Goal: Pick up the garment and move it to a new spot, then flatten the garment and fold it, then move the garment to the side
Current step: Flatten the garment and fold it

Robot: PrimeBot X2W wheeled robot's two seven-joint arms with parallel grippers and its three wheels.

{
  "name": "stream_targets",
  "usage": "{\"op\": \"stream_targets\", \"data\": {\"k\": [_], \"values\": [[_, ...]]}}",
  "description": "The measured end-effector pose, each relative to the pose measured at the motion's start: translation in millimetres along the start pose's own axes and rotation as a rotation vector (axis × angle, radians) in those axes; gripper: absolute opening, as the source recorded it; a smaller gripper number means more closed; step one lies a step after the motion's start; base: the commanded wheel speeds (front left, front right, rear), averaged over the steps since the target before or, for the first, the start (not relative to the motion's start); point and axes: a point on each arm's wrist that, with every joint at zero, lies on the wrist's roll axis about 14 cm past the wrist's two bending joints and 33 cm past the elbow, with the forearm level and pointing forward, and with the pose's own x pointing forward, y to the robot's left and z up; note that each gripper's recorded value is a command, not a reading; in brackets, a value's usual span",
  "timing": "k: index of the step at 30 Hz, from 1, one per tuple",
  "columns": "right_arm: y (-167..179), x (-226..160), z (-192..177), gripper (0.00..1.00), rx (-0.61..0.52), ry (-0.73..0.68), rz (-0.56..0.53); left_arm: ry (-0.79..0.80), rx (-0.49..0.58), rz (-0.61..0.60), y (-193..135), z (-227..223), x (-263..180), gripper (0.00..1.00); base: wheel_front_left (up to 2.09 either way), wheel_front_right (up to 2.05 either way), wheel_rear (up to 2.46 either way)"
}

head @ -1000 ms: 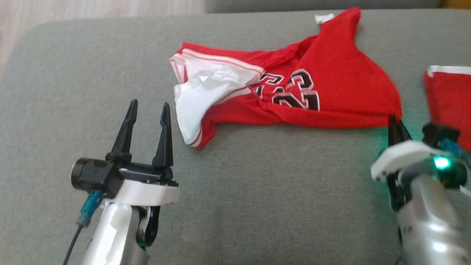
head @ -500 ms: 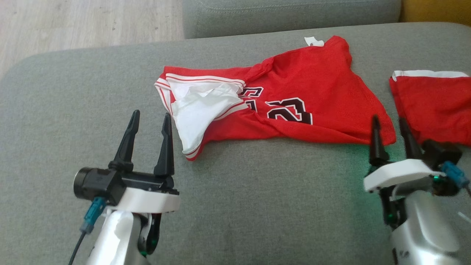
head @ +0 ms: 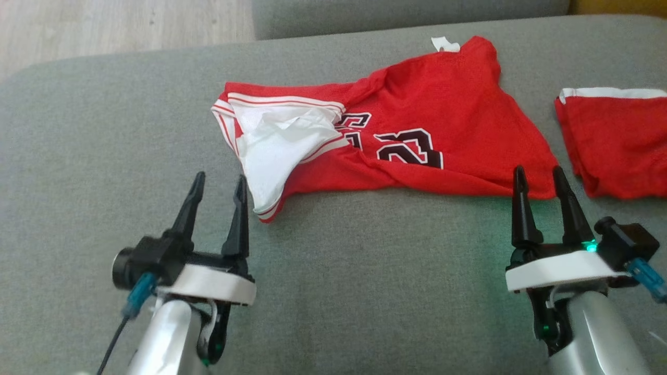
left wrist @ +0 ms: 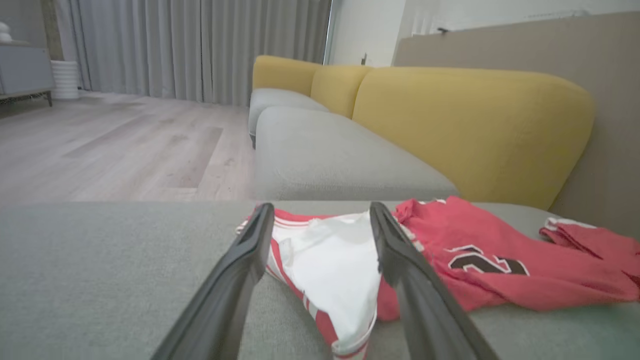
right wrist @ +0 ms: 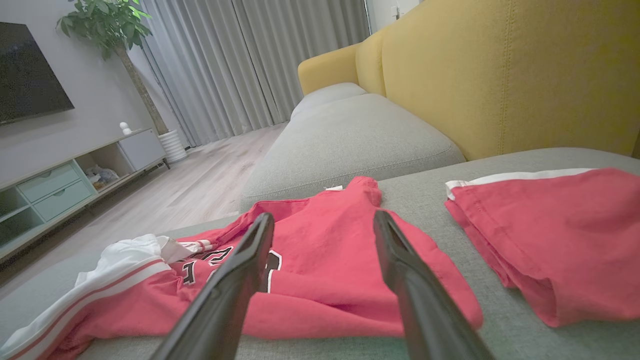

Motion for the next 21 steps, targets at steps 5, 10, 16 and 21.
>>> {"op": "stream_targets", "data": {"k": [5,10,16,21], "values": [[-4,2,-7,1.00,0.000,0.016,-0.010,0.127,0.019,-0.037,-2,-24,22,1.00,0.00,0.00,0.00],[-6,4,-15,1.00,0.000,0.037,-0.012,0.224,0.012,-0.024,8,-43,43,1.00,0.00,0.00,0.00],[-11,6,-19,1.00,-0.003,0.048,-0.025,0.317,0.033,-0.002,21,-64,59,1.00,0.00,0.00,0.00],[-16,6,-25,1.00,-0.006,0.066,-0.037,0.376,0.061,-0.004,30,-79,70,1.00,0.00,0.00,0.00]]}}
